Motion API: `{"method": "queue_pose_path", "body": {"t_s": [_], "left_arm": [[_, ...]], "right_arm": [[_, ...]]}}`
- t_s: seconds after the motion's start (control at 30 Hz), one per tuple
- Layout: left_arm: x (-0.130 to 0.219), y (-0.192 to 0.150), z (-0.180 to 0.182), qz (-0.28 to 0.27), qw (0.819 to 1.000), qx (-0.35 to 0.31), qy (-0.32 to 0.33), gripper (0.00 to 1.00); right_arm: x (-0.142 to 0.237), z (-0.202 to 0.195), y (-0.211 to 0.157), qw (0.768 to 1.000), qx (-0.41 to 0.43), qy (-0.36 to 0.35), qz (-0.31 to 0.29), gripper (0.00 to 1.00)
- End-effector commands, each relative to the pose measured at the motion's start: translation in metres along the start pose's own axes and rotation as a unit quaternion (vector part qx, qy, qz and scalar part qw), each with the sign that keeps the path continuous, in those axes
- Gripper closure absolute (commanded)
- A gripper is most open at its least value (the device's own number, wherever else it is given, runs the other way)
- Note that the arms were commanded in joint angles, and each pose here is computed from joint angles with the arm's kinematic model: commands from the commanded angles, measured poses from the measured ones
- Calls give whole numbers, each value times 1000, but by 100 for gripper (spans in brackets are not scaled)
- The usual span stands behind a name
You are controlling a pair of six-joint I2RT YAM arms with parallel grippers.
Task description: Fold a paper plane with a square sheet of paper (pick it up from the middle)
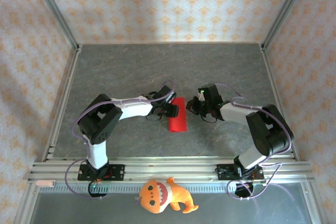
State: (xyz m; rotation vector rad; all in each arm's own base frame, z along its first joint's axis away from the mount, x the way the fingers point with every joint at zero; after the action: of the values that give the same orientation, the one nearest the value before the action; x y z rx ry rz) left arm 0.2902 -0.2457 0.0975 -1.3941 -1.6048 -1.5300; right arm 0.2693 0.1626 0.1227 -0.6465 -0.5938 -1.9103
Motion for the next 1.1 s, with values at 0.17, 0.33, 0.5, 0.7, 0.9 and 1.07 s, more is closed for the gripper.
{"method": "queue_pose_path", "body": {"t_s": [0.17,0.33,0.5,0.7,0.9,1.07], "left_arm": [[-57,-38,36,67,995,1,68,44],[-58,-39,36,68,995,2,68,44],[-59,-41,36,70,995,1,69,44],[-60,-41,36,71,995,0,71,44],[-61,-40,35,70,995,1,69,44],[-62,-41,35,71,995,1,67,44]], "right_arm": [[-9,4,-1,999,-3,44,32,100],[-16,-1,-1,999,-4,27,43,100],[-23,0,-4,998,1,27,62,100],[-29,3,-6,997,5,32,75,100],[-31,1,-8,996,5,31,83,100],[-33,-2,-11,995,-2,42,92,100]]}}
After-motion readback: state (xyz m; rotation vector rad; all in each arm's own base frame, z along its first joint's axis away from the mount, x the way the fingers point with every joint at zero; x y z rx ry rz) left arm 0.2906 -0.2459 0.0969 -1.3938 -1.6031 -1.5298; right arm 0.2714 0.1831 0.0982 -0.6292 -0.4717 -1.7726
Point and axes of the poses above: each hand's point on the last joint's axis, 136 mm out from that joint toward the fingers, its own x axis back along the fingers, its own z axis along the line the jaws close on, y = z × x, the point moved 10 cm from there along x, back along the fingers, and after that the axes turned 6 degrees about -x, right-handed, at the moved point
